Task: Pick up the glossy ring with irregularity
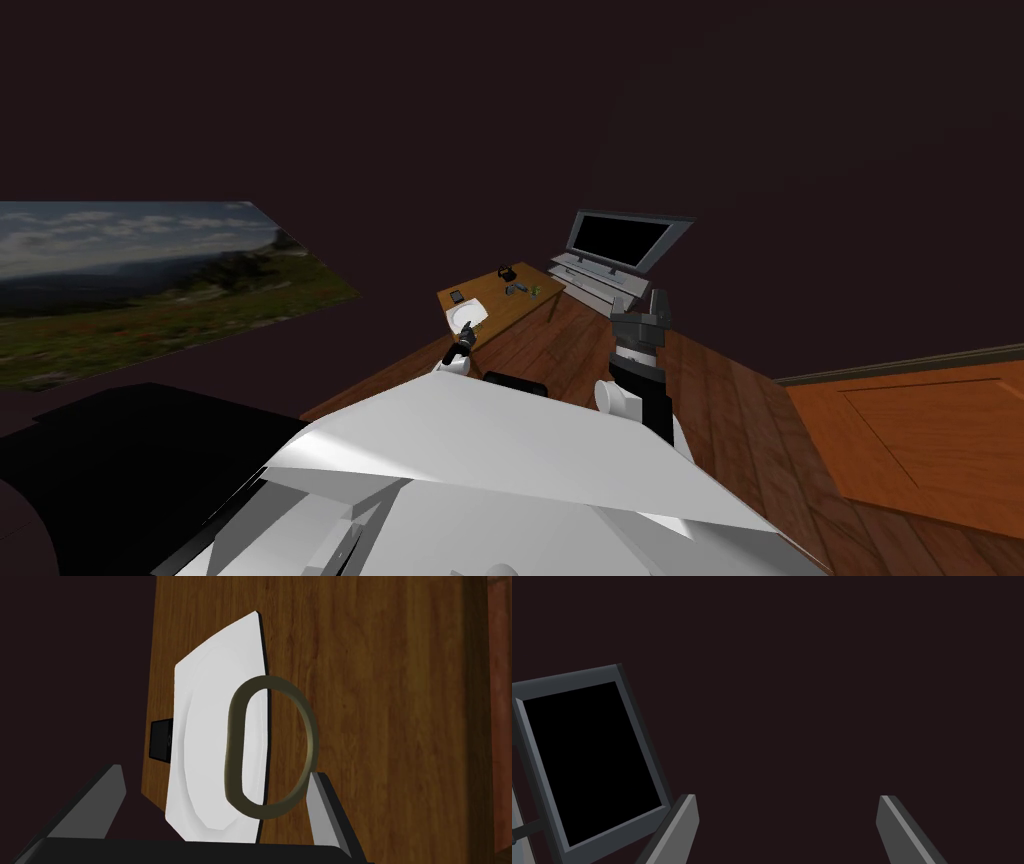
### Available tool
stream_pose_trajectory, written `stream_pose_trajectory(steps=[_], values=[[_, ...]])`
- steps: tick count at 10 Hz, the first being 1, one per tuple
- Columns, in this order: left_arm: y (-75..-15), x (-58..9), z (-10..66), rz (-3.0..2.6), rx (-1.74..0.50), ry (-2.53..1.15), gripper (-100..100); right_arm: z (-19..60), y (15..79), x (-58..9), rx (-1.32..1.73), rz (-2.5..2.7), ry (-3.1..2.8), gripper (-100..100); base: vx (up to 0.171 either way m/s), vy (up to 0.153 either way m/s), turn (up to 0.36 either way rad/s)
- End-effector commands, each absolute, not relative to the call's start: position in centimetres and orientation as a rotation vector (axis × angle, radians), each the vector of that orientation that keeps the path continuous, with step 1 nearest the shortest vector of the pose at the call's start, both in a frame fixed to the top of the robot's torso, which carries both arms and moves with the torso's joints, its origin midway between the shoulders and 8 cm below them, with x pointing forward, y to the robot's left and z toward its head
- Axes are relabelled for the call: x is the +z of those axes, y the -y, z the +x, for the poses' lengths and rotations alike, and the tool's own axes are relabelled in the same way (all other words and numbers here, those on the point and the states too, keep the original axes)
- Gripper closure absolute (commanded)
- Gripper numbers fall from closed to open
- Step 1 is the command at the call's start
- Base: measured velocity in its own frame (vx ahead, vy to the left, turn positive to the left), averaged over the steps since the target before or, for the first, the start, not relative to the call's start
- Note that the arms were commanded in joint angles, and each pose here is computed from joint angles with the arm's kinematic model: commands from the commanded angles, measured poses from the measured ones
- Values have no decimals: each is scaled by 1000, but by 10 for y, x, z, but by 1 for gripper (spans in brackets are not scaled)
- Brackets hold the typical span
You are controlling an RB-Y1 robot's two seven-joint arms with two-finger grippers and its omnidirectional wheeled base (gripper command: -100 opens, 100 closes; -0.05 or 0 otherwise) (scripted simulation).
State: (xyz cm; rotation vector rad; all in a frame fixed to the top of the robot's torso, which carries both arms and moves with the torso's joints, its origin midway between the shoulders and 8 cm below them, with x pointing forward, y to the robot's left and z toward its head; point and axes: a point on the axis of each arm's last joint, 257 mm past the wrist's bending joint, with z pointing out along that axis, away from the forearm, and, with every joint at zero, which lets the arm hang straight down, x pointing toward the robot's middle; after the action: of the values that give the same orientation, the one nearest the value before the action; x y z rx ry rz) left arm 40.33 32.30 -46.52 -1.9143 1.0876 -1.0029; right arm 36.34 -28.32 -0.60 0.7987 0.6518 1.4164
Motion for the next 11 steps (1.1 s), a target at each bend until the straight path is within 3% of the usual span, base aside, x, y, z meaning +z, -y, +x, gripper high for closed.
stream_pose_trajectory(steps=[1,2,4,5,9,10,11], values=[[-323,-465,403,-1914,-1003,-1088,0,363,283,-6,1416,799,-652,0,7,8,-2],[-322,-469,403,-1911,-1003,-1087,-100,363,283,-6,1417,799,-652,0,65,31,3],[-321,-470,403,-1913,-1002,-1088,-100,363,283,-6,1416,799,-652,0,81,21,-3],[-321,-470,403,-1911,-1003,-1087,100,363,283,-6,1416,799,-652,0,8,3,0],[-321,-470,403,-1912,-1004,-1086,100,363,283,-6,1417,799,-652,0,0,0,0],[-321,-470,403,-1912,-1004,-1086,0,363,283,-6,1417,799,-652,0,0,0,0],[-323,-466,403,-1913,-1003,-1087,100,363,283,-6,1417,799,-652,0,-83,-27,-4]])
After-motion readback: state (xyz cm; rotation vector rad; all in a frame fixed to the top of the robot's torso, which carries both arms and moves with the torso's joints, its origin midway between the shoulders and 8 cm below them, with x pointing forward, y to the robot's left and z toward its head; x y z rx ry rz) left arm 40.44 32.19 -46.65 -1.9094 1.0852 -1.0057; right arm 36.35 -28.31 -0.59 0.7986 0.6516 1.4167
